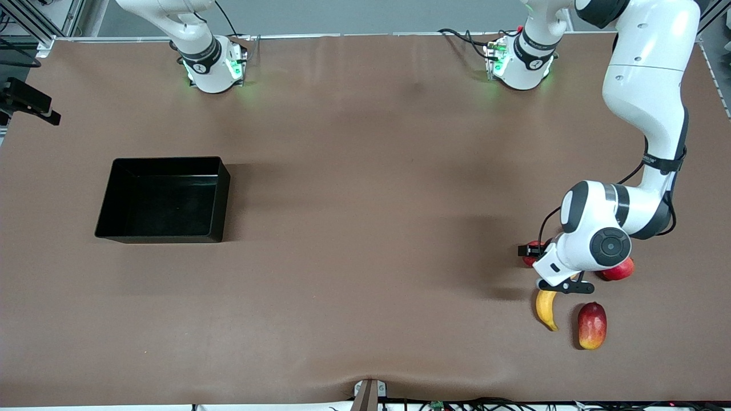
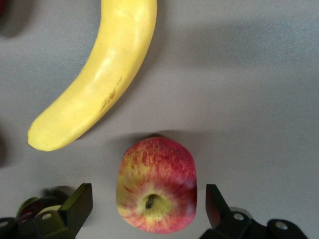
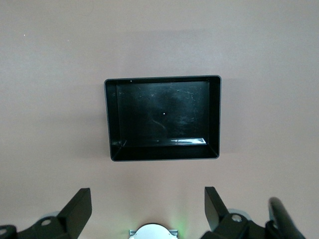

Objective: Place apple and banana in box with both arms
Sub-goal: 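Lower the open left gripper around the red-yellow apple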

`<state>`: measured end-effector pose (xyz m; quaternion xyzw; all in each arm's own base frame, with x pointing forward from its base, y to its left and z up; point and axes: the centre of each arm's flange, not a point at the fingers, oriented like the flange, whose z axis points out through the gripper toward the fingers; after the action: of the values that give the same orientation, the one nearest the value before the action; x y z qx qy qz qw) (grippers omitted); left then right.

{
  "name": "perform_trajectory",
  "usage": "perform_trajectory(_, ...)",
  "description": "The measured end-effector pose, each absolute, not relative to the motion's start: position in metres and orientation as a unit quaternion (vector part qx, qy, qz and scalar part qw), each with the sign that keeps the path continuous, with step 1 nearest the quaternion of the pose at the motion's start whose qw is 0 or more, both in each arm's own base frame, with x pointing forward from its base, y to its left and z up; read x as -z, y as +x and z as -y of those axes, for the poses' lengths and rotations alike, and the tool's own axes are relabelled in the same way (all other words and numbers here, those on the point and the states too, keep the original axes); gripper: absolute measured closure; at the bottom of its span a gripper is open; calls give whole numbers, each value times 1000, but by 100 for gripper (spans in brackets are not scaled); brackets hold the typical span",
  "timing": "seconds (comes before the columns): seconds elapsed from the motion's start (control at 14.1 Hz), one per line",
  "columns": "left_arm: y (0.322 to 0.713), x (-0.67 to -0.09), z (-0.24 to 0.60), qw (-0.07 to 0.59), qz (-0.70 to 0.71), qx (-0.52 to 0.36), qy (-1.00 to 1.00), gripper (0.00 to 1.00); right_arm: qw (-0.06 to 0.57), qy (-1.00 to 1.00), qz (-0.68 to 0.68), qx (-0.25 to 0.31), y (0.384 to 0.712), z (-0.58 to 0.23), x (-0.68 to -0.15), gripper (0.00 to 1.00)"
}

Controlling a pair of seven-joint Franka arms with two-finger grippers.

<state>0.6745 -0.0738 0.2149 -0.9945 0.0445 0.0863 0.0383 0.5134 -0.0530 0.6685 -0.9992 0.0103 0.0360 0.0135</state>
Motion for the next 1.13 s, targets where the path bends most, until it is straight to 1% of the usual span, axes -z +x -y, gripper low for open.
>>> perform_trajectory(0.35,674,-208,75,35,-43,-88,-995,0,14,-999,-10,-36,513,53,-668,0)
perform_trajectory(0.42,674,-208,75,35,-44,-88,-995,7,14,-999,-10,-36,513,53,-668,0)
perform_trajectory(0.5,674,-208,75,35,-44,-87,-995,16,14,-999,-10,-36,513,53,-668,0)
perform_trajectory(0.57,674,-208,75,34,-44,-87,-995,29,14,-999,-10,-36,513,53,-668,0)
perform_trajectory(0.64,675,-209,75,34,-44,-86,-995,35,14,-999,-10,-36,513,53,-668,0)
perform_trajectory(1.13,680,-218,87,32,-51,-70,-996,35,14,-999,-10,-36,513,53,-668,0)
